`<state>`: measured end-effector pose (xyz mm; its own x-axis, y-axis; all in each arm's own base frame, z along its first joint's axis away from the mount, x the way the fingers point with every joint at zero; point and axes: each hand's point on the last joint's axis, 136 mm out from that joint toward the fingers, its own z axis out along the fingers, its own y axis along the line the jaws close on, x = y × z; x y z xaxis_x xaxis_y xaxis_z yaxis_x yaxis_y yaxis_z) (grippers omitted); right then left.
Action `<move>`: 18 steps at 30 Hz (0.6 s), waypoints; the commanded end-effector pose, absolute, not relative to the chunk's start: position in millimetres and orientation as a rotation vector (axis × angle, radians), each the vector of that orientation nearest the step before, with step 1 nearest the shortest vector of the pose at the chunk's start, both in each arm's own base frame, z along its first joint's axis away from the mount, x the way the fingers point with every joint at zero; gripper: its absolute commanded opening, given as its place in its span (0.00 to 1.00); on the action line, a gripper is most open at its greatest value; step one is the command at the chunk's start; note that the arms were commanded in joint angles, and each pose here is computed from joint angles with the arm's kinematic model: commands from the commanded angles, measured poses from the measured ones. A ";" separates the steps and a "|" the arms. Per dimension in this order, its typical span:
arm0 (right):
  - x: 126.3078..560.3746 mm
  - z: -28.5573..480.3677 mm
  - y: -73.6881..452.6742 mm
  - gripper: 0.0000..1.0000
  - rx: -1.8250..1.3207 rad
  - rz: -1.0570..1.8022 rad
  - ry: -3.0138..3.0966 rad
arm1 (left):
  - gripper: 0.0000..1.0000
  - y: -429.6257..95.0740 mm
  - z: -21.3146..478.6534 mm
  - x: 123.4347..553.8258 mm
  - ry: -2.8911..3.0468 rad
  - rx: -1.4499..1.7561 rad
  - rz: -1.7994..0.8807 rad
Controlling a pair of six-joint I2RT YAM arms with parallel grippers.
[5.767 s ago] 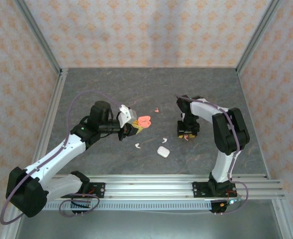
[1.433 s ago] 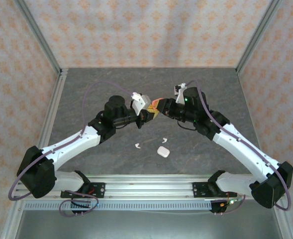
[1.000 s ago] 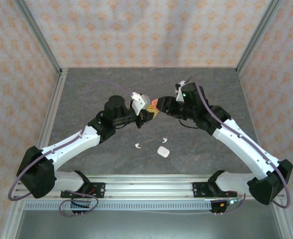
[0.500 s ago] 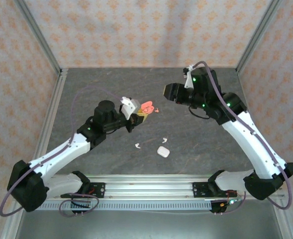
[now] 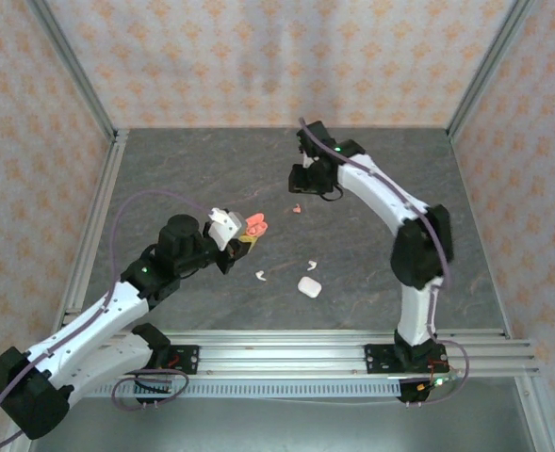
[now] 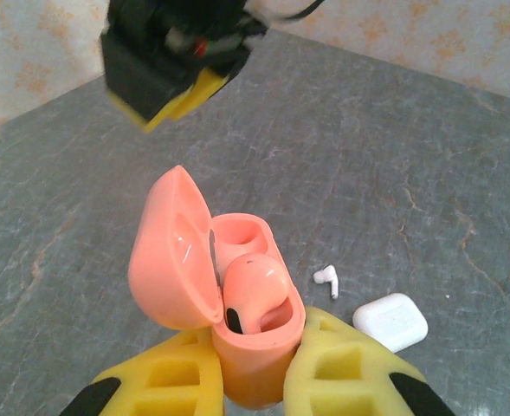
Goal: Insert wireless bluetooth earbuds into charging case
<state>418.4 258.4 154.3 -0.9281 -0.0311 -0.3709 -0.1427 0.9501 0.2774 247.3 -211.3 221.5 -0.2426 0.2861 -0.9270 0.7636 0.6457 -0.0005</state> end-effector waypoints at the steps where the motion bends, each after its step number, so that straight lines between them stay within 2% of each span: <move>1: 435.5 130.5 260.3 0.40 -0.140 0.361 2.791 | 0.00 -202.3 214.1 247.0 1.833 0.846 -0.513; 4: 443.9 97.0 257.0 0.44 -0.091 0.270 2.856 | 0.00 -201.6 209.1 247.4 1.842 0.844 -0.509; 8: 449.6 65.6 253.0 0.45 -0.060 0.192 2.898 | 0.00 -201.5 205.5 248.4 1.839 0.838 -0.508; 18: 445.9 29.2 242.8 0.38 -0.073 0.085 2.947 | 0.00 -200.7 200.7 249.9 1.847 0.835 -0.498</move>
